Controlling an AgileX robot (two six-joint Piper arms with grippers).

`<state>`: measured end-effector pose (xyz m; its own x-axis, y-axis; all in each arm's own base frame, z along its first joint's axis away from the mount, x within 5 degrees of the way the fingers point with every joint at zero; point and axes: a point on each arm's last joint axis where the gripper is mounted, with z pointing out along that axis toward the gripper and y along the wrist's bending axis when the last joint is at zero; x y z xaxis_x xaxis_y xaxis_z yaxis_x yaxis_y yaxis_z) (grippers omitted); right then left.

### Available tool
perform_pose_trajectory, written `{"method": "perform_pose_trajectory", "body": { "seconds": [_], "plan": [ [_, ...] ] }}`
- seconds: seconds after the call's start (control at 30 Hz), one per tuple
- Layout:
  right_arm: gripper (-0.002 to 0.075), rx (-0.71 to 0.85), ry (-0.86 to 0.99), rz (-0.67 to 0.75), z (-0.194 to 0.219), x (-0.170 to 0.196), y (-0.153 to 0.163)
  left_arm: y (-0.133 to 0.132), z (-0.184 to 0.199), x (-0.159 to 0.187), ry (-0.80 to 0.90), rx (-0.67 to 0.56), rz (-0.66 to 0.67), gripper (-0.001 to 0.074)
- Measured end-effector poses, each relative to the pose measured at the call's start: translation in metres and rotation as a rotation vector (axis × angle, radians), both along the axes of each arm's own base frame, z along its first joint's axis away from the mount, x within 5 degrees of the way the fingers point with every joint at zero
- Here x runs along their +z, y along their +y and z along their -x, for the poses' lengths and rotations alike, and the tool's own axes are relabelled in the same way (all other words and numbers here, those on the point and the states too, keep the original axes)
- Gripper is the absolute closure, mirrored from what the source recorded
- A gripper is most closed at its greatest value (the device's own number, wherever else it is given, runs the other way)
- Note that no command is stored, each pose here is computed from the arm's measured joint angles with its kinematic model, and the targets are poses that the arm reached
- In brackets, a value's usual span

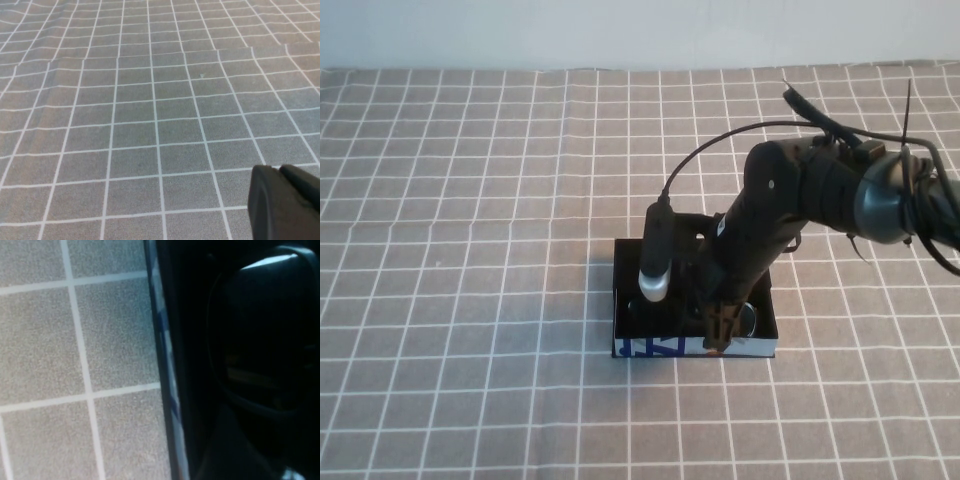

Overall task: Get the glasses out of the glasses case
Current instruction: Pick up the glasses from the glasses case, then place the glasses on the table

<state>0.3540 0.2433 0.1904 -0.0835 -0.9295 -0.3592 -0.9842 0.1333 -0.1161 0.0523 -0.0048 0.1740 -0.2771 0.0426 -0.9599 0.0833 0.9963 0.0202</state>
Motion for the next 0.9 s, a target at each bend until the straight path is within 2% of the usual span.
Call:
{"method": "perform_pose_trajectory", "body": {
  "seconds": [0.07,0.2,0.27,0.4,0.53,0.7,0.8,0.9],
  "plan": [
    [0.044,-0.001,0.002,0.002,-0.001,-0.003,0.001,0.0,0.0,0.0,0.0,0.0,0.0,0.074],
    [0.0619,-0.006,-0.005,0.001,-0.003,-0.003,0.001,0.0,0.0,0.0,0.0,0.0,0.0,0.074],
    [0.0673,-0.022,-0.008,-0.01,-0.003,0.006,0.002,0.0,0.0,0.0,0.0,0.0,0.0,0.074],
    [0.0678,-0.056,-0.002,0.007,-0.005,0.028,0.001,0.0,0.0,0.0,0.0,0.0,0.0,0.074],
    [0.0678,-0.167,0.014,-0.013,-0.001,0.071,-0.004,0.0,0.0,0.0,0.0,0.0,0.0,0.074],
    [0.0678,-0.538,0.144,-0.102,0.007,0.12,-0.036,0.0,0.0,0.0,0.0,0.0,0.0,0.074],
    [0.0678,-0.766,0.23,-0.18,0.006,0.136,-0.068,0.0,0.0,0.0,0.0,0.0,0.0,0.0739],
    [0.0678,-0.911,0.305,-0.235,0.015,0.14,-0.104,0.0,0.0,0.0,0.0,0.0,0.0,0.074]
  ]
}}
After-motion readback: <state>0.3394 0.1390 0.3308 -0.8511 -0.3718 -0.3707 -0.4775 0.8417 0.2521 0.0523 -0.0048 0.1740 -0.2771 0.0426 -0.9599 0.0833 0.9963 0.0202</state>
